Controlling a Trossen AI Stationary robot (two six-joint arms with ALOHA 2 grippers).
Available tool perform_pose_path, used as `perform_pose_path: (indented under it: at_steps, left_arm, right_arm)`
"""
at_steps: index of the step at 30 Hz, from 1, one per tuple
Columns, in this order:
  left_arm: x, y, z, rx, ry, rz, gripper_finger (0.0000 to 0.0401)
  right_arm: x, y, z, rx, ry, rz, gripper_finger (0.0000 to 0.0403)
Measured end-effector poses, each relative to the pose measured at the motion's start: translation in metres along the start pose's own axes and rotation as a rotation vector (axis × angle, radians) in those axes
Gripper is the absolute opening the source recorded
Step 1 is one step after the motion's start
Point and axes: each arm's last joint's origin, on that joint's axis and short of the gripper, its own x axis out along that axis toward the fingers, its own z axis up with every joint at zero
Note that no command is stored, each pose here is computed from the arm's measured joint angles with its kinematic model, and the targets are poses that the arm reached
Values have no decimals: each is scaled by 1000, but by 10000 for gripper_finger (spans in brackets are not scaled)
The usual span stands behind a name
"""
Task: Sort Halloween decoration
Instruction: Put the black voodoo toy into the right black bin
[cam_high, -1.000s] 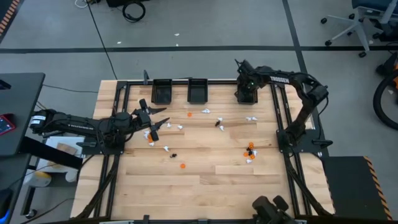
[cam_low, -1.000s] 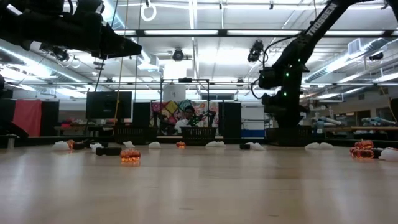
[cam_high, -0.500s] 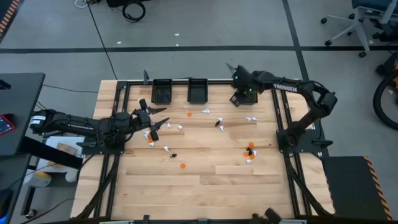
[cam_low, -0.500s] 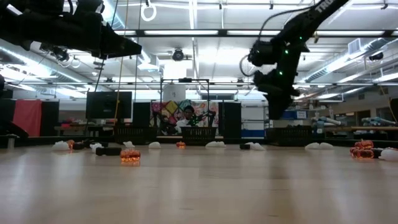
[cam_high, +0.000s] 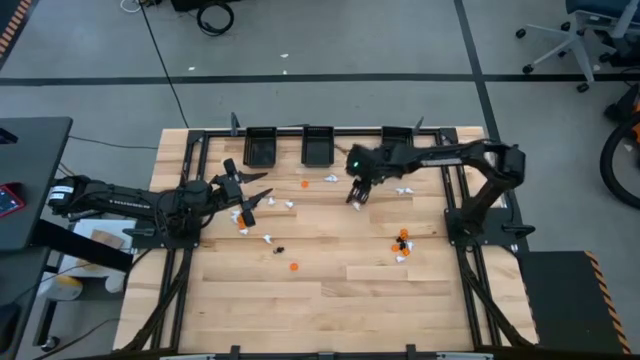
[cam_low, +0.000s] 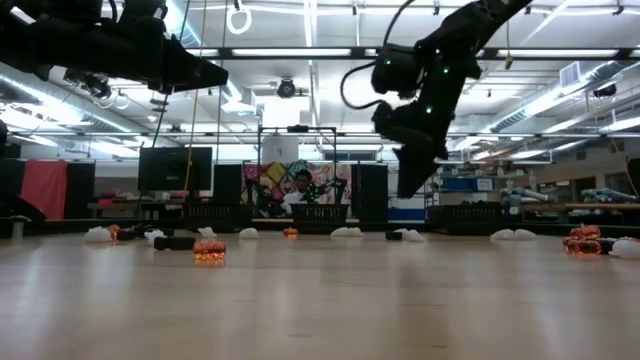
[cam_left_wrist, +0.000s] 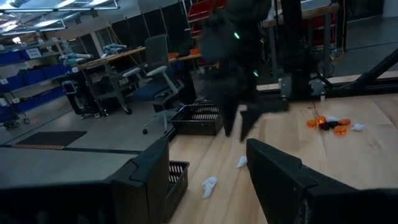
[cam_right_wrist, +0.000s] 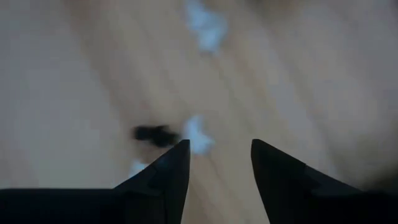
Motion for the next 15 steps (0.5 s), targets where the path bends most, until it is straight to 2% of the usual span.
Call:
perform_pose_path:
  at_steps: [5,9,12,15]
  left_arm:
    - [0,0,0,4,1,0,194]
    - [0,0,0,11,4,-1,194]
    - [0,0,-1,12,7,-2,194]
    - [0,0,-1,9,7,-2,194]
  right_arm:
    - [19,24,2,-174,-29,46,175]
    - [27,32,1,-304,-36,56,175]
    - [33,31,0,-344,-19,54,175]
    - [36,29,1,-359,-18,103,175]
